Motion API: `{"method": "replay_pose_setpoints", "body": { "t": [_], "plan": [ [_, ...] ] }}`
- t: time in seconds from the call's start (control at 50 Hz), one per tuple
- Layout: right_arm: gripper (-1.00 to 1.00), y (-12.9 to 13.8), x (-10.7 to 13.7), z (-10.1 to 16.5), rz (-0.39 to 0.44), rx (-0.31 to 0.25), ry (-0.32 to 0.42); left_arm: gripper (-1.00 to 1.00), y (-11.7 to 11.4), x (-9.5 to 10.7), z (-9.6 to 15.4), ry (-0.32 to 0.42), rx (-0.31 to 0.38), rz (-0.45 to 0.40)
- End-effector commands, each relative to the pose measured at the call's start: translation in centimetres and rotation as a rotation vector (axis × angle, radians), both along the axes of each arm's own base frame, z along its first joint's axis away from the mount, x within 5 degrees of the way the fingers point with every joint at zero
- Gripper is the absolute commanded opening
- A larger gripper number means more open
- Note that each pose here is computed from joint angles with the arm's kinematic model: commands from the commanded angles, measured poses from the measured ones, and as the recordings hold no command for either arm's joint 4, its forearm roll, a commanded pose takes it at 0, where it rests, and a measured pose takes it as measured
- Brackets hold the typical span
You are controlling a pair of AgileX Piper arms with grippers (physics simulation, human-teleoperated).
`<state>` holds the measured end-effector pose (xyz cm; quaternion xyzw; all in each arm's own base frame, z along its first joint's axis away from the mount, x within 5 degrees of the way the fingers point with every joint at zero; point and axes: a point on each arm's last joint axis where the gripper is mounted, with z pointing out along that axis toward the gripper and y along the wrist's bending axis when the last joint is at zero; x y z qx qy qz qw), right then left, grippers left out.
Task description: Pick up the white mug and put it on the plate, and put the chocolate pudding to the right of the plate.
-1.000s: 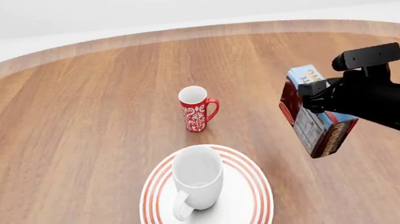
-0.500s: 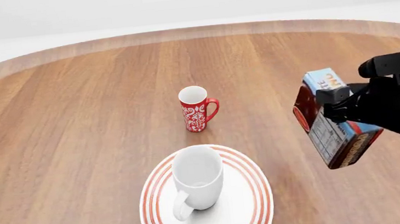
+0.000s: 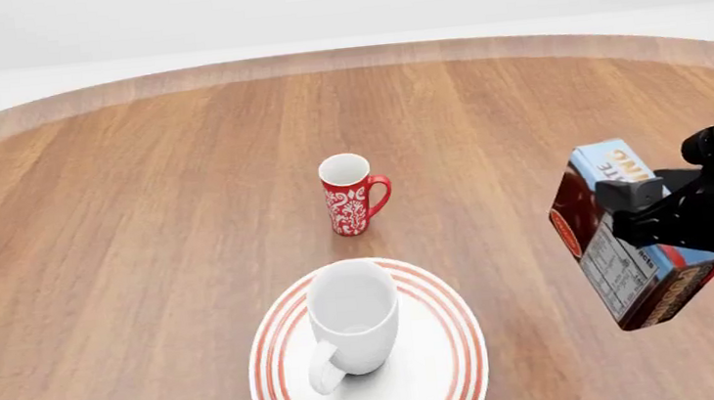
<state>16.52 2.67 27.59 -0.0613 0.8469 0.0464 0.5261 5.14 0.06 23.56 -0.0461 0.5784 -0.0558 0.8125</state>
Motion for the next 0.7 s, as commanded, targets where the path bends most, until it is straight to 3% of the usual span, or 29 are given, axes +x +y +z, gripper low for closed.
{"method": "replay_pose_setpoints", "body": {
  "t": [0.02, 0.7],
  "plan": [
    [-1.00, -0.5, -1.2, -0.1, -0.021, 0.001, 0.011, 1.00, 0.0, 0.0, 0.0, -0.001, 0.000, -0.001],
    [-1.00, -1.2, -2.5, -3.0, -0.034, -0.048, 0.083, 1.00, 0.0, 0.0, 0.0, -0.002, -0.001, -0.002]
  ]
}}
